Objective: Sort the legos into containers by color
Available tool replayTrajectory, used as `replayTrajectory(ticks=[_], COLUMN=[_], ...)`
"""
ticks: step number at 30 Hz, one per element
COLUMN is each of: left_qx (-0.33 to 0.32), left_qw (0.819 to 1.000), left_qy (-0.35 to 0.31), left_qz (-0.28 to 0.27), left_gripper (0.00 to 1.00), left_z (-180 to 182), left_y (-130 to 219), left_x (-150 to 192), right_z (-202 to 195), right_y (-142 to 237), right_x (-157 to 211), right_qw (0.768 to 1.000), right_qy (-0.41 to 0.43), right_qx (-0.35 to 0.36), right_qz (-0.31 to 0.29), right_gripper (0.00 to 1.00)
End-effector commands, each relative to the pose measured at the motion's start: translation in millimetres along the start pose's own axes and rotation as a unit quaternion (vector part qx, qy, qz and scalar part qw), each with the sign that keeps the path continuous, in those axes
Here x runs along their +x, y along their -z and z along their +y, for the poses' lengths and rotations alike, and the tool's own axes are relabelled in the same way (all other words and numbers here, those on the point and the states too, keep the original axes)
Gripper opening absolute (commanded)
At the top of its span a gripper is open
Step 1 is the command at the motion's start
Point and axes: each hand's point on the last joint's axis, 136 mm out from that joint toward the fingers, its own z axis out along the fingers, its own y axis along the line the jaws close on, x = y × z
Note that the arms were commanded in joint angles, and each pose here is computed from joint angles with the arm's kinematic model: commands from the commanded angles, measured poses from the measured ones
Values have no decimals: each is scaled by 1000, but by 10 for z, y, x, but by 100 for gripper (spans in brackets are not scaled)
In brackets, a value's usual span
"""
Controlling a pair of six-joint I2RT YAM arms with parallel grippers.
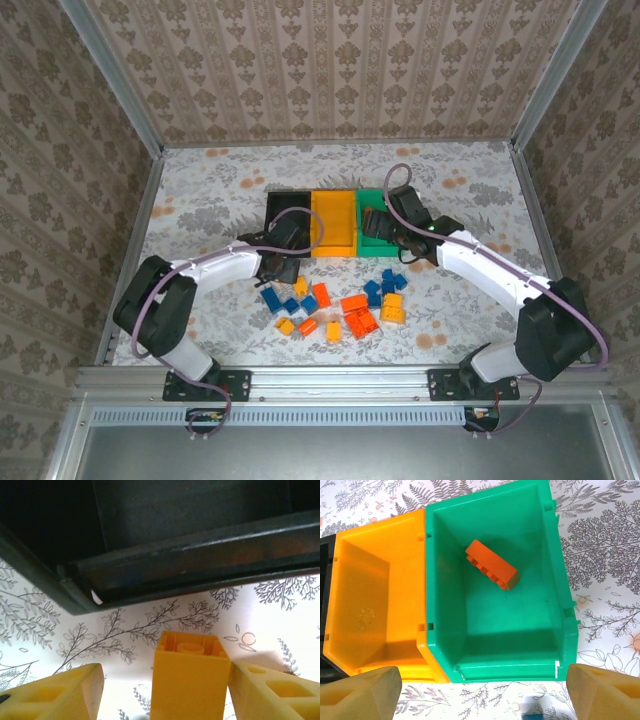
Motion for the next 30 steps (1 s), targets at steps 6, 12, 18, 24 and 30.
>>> replayTrajectory(ticks=[6, 12, 18, 24, 30], left_qx=[12, 15, 36, 73, 71], left_qw=[999, 999, 999, 991, 985], left_qy=[-5, -12, -3, 31, 71], left_qz=[31, 26, -28, -112, -138], left_gripper=[55, 40, 35, 35, 34], left_z=[-70, -103, -148, -135, -17], left_y=[-163, -74, 386, 957, 861], left_x=[187, 207, -7, -562, -1199], right_z=[-71, -79, -110, -202, -360], right_y=[154, 187, 213, 224, 223], right_x=[-96, -125, -137, -47, 97], right_qw=[1000, 999, 999, 999, 999], right_qy=[-11, -15, -21, -29, -36], right_qx=[5, 7, 9, 14, 29], right_qz=[-26, -31, -35, -31, -19], right_gripper=[87, 87, 87, 87, 87])
